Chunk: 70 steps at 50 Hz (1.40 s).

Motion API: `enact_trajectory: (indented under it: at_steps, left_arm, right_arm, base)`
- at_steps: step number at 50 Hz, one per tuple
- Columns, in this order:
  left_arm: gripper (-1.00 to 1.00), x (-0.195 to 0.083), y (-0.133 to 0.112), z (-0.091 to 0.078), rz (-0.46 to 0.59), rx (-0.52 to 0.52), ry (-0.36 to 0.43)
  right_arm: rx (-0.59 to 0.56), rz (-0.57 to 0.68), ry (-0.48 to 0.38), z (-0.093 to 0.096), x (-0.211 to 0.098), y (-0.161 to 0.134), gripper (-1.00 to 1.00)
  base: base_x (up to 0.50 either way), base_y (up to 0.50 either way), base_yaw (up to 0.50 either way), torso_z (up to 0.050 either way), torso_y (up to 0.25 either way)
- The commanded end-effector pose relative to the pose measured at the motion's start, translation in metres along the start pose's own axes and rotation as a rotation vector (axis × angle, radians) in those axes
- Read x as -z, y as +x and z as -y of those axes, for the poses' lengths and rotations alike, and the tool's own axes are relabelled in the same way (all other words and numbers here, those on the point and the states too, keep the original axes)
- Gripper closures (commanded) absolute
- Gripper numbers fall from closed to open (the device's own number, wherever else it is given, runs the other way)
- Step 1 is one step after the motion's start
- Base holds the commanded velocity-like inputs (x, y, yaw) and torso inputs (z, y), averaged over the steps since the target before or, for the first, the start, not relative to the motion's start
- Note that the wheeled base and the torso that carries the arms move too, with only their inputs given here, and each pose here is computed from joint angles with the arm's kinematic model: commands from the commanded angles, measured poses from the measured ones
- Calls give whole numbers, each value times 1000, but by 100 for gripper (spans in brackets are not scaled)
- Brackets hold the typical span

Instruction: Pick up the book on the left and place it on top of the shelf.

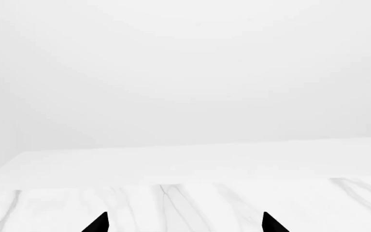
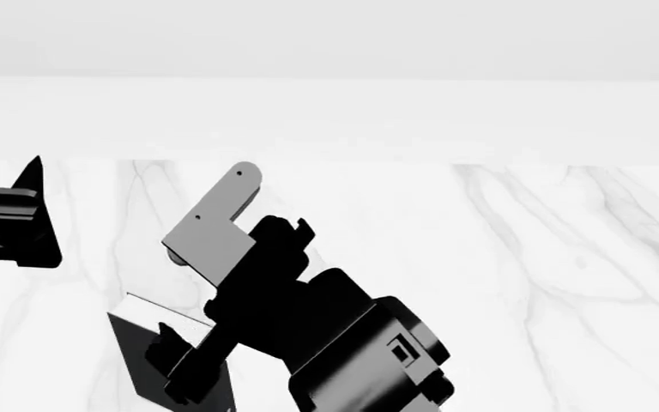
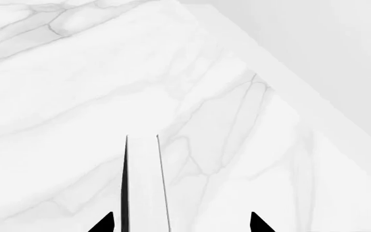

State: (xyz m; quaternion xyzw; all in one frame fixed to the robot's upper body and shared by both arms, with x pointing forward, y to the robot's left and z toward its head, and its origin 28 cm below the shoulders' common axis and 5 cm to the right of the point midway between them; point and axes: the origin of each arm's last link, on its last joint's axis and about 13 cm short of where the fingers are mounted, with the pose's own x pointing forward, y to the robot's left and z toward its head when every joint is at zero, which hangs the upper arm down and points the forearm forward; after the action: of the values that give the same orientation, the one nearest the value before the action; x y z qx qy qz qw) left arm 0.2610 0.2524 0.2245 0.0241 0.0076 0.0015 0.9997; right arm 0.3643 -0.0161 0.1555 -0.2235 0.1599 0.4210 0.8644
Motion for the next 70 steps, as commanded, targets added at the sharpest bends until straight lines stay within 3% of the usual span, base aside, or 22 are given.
enact_trajectory:
  at_steps: [1,14,34,40,50,51,70]
  left_arm:
    - [-100,1,0,0,-3,0,1]
    - [-100,2,0,0,-5,2,2]
    - [-100,2,0,0,-3,10,-5]
    - [-100,3,0,0,-4,9,-2]
    - [-100,3,-1,-1,-3,7,2]
    - [-100,3,-1,-1,-3,7,1]
    - [-100,4,-1,-1,-6,8,3]
  right_arm:
    - [-125,-65,-70,-11,14,4,-100]
    - [-31,-99,-27,0,20,15,-100]
    - [-66,-104,-47,-6,26,18,-100]
    - [-33,-192,-59,-7,37,27,-100]
    - [-42,-203,-58,-7,42,31,-100]
    - [-41,-203,-59,-8,43,31,100]
    - [3,-171,-45,-5,40,32,100]
  base:
    - [0,0,0,0,0]
    - [0,0,0,0,0]
    - [0,0,0,0,0]
    - [0,0,0,0,0]
    - [0,0,0,0,0]
    - [0,0,0,0,0]
    - [1,0,2,0,0]
